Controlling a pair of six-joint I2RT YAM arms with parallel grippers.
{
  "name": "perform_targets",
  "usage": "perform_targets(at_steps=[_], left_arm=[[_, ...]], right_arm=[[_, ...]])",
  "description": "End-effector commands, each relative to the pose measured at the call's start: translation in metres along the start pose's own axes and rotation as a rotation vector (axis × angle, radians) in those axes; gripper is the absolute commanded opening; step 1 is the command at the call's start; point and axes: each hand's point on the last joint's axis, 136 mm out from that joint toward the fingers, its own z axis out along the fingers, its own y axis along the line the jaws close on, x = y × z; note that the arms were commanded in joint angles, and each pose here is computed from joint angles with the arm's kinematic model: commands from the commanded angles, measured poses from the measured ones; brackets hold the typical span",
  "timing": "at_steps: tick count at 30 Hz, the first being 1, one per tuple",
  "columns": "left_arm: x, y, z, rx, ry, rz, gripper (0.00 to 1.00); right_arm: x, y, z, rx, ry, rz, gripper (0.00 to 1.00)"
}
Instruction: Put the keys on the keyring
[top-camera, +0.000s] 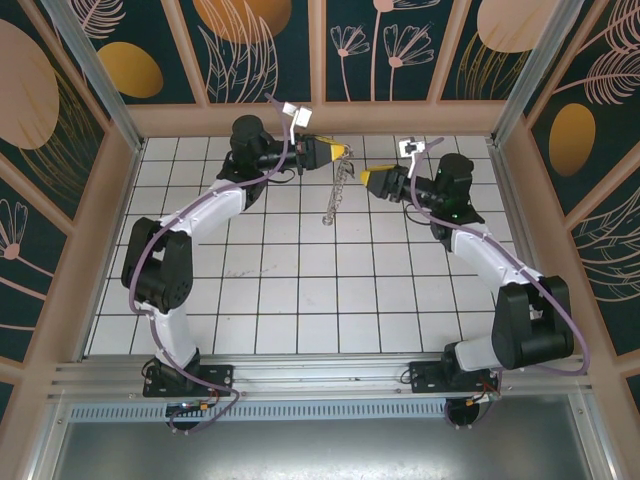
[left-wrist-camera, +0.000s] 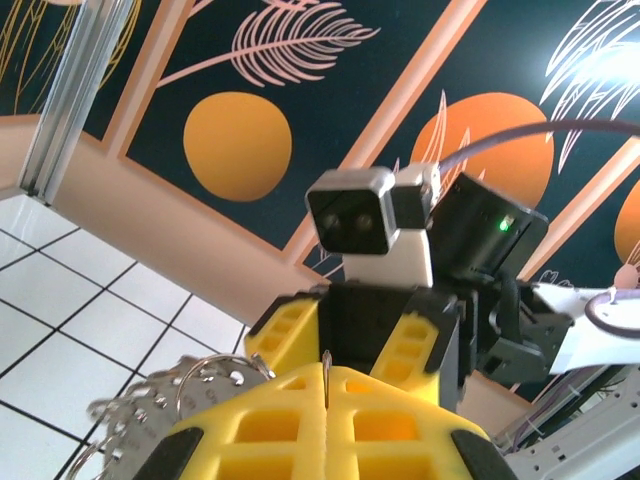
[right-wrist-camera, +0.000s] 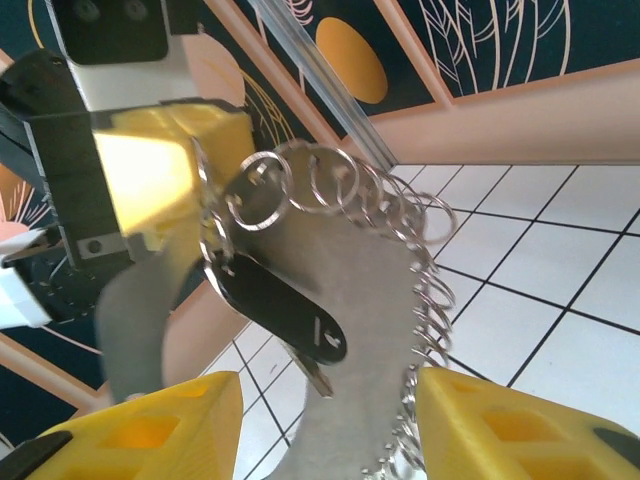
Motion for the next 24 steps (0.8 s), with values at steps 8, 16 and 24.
perform_targets(at_steps=[8, 16, 24], left_arm=[[-0.019, -0.029, 0.001, 0.02, -0.063, 0.057, 0.0], [-0.02, -0.032, 0.002, 0.025, -0.062, 0.06, 0.0], [-0.023, -0.031, 0.001, 0.01, -0.084, 0.055, 0.0]], right_arm=[[-0.018, 0.032, 0.019, -0.047, -0.056, -0.133, 0.49], [-0.022, 0.029, 0.03, -0.055, -0.045, -0.129, 0.47], [-0.016, 0.034, 0.034, -0.071, -0.02, -0.121, 0.11]])
